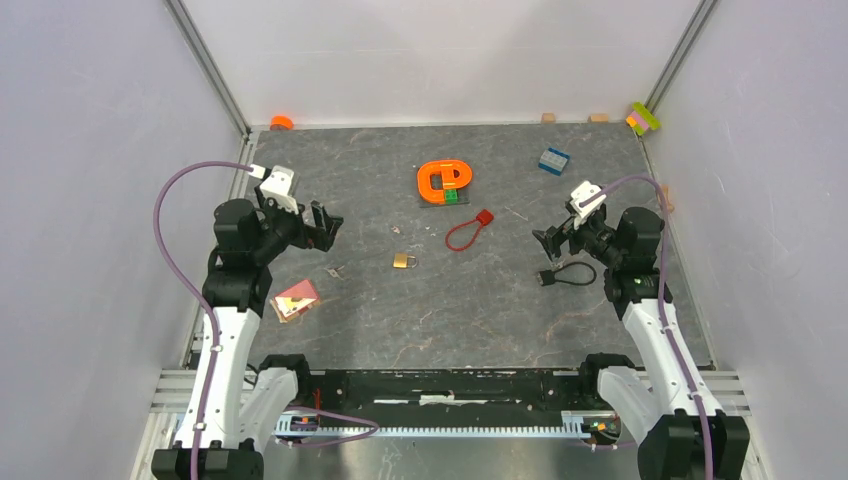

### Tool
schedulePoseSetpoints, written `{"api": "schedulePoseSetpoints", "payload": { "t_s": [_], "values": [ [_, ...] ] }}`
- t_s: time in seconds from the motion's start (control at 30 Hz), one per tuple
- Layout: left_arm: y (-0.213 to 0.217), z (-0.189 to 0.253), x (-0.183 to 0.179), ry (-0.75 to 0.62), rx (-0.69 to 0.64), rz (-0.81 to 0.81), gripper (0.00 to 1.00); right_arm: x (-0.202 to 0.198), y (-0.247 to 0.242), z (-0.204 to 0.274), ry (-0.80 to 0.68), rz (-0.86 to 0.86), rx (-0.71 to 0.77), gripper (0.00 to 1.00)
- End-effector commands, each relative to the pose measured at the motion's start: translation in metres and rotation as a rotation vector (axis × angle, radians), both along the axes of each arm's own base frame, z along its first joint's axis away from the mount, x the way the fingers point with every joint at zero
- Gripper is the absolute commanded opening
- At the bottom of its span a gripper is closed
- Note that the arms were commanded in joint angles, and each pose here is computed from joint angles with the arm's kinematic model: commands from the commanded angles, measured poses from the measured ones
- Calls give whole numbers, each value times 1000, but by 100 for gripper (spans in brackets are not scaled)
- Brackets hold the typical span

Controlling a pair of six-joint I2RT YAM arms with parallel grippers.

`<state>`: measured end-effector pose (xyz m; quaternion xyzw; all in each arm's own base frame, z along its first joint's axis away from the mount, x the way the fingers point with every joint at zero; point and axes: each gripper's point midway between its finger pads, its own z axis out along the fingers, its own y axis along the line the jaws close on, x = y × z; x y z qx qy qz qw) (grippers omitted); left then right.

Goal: Unlock with the key
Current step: Pick up the key from the center of the board.

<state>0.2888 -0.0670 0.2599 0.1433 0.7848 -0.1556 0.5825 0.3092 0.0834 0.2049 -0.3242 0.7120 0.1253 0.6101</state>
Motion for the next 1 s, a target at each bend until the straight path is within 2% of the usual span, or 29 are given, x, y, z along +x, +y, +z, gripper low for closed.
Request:
{"api": "schedulePoseSetpoints", "payload": {
  "t_s": [0.0, 0.37, 0.63, 0.77, 0.97],
  "values": [
    [1, 4, 1, -40, 37, -13, 100, 0, 0, 8, -53, 1, -6, 98],
    [9, 11, 3, -46, 26, 45, 100, -4, 1, 2, -65, 25, -35, 98],
    [10, 19, -1, -32, 16, 59, 100, 7, -11, -20, 28, -31, -90, 98],
    [12, 16, 3, 7, 38, 59, 100, 7, 1, -25, 29, -16, -113, 98],
    [-7, -12, 7, 149, 26, -81, 100, 5, 41, -41, 47, 70, -236, 98]
  ]
}}
